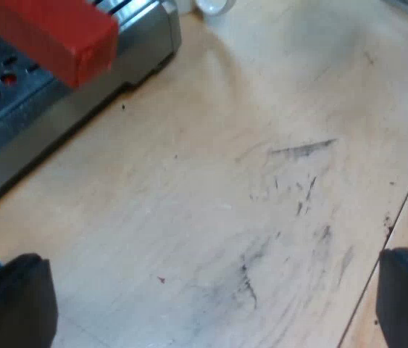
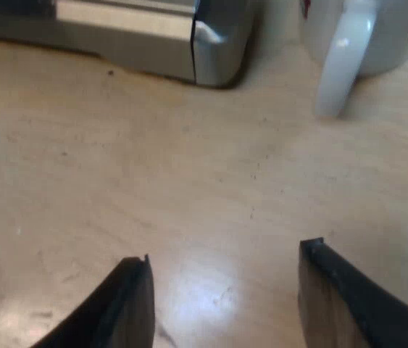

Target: Remove mug from coffee machine

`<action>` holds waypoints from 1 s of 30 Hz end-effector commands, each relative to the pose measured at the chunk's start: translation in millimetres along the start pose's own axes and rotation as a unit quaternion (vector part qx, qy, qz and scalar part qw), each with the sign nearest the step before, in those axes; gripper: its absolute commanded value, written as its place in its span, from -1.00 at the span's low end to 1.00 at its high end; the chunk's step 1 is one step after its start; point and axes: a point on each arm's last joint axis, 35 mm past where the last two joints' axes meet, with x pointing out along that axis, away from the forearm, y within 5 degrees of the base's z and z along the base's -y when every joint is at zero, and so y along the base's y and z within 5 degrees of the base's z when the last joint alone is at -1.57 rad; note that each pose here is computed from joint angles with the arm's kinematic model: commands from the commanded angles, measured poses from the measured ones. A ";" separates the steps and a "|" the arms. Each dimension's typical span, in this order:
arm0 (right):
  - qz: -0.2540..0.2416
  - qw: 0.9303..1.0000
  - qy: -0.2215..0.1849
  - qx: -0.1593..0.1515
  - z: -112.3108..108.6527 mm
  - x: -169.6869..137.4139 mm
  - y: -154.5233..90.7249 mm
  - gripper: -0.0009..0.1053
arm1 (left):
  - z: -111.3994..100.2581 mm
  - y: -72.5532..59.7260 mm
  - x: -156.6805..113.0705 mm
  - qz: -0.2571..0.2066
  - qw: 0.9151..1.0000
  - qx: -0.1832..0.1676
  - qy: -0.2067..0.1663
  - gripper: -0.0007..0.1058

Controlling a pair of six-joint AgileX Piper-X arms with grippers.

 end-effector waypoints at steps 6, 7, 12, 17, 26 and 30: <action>-0.004 1.000 -0.025 0.004 32.6 -58.8 -6.3 -0.08 | 32.9 -21.3 -33.4 -0.008 0.999 -0.011 -0.043 0.71; -0.003 0.999 -0.031 0.006 37.4 -62.6 -6.6 -0.08 | 38.1 -24.5 -38.3 -0.010 0.998 -0.016 -0.053 0.71; -0.003 0.999 -0.041 0.009 69.8 -70.2 -6.4 -0.08 | 58.1 -30.6 -48.5 -0.007 0.997 -0.041 -0.072 0.71; -0.025 0.999 -0.030 0.008 93.5 -60.1 -5.6 -0.08 | 69.5 -24.0 -53.2 0.029 0.993 -0.066 -0.091 0.71; -0.093 0.994 -0.030 0.044 101.5 -51.6 -36.9 -0.08 | 76.1 -7.5 -75.9 0.125 0.973 -0.135 -0.137 0.71; -0.120 0.991 -0.027 0.056 98.1 -55.1 -50.5 -0.08 | 77.8 -5.0 -83.6 0.155 0.964 -0.150 -0.153 0.71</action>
